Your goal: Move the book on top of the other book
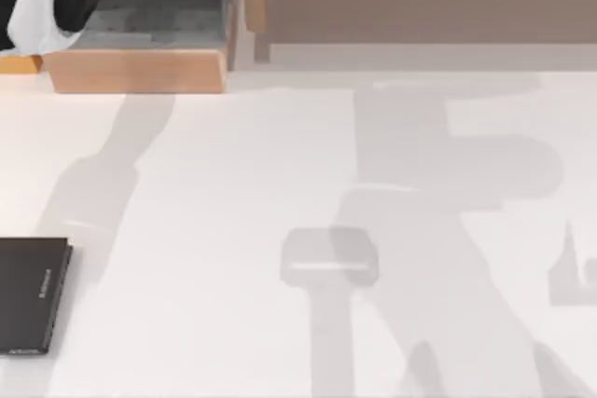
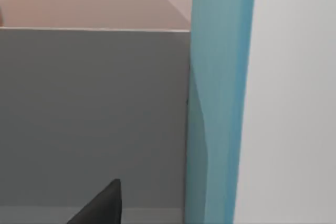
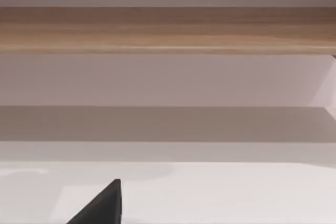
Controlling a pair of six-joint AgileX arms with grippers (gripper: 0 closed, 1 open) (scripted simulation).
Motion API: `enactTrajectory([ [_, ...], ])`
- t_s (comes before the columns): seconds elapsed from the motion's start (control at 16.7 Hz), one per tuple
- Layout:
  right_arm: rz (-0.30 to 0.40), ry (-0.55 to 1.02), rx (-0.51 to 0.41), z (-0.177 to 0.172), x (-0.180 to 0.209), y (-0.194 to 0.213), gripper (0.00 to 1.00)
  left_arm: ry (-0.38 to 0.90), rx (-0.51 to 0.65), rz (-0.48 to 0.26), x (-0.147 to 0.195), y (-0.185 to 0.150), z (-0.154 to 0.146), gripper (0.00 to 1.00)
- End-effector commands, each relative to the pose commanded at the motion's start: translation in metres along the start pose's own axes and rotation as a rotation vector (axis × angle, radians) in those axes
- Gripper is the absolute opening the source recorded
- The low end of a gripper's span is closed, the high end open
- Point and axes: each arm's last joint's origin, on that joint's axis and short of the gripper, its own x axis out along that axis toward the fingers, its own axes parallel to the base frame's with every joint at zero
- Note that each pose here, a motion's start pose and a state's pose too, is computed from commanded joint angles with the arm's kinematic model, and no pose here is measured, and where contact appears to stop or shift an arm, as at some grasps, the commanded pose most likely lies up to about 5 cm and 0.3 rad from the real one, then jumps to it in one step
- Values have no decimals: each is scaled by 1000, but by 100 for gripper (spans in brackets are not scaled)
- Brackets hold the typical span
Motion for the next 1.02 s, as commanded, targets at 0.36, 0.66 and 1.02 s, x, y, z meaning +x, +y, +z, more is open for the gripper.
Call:
enactTrajectory([
  [0.36, 0, 0, 0, 0, 0, 0, 100, 0, 0, 0, 0, 0, 0, 55],
  [0.66, 0, 0, 0, 0, 0, 0, 100, 0, 0, 0, 0, 0, 0, 17],
  [1.02, 0, 0, 0, 0, 0, 0, 100, 0, 0, 0, 0, 0, 0, 0],
])
